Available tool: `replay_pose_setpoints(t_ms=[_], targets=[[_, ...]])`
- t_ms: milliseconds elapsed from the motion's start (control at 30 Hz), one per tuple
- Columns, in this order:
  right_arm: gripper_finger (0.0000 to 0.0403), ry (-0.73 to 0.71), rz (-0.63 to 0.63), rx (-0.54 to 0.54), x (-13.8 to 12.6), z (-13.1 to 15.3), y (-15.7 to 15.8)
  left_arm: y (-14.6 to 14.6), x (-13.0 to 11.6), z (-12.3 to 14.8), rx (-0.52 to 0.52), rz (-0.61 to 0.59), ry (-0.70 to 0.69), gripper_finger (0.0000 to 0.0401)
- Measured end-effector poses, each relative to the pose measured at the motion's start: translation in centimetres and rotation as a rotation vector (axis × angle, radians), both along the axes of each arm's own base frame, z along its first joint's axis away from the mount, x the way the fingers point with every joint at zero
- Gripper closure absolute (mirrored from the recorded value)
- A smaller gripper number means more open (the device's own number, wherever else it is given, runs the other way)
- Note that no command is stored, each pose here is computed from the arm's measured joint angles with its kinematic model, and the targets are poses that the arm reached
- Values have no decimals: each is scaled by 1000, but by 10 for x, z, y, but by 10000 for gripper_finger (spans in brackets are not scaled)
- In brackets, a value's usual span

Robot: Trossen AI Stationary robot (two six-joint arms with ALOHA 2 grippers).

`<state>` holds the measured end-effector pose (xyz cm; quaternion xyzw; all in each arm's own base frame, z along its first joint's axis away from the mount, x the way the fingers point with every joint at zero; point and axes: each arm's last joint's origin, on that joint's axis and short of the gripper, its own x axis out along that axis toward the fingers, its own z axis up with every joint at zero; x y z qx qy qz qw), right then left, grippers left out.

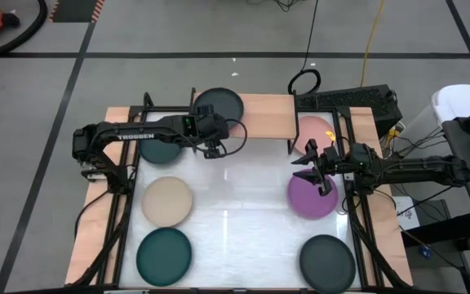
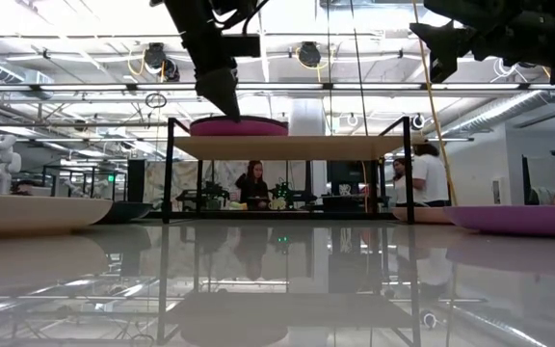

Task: Place and stack plates onto a shelf
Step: Adjust the plates, then stack the light brown plate on top of the black plate on the shelf

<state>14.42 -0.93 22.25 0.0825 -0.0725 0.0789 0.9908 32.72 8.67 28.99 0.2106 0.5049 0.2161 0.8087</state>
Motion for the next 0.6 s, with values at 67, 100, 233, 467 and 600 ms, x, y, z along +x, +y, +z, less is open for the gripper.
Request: replay_pose_setpoints(t_ms=[67,100,233,467,600], targets=[[238,0,0,0,0,0,0,-4,0,4,14,-16,-19,220],[238,0,0,0,0,0,0,-7,-1,7,33,-29,-16,220],[238,-3,-3,-22,0,0,0,-26,-8,33,196,-14,-41,220],[238,1,-1,-25,0,0,0,-68,-48,98,98,15,-410,219],[238,8,-11,-21,0,-1,0,-92,-71,97,-125,-64,-617,219]])
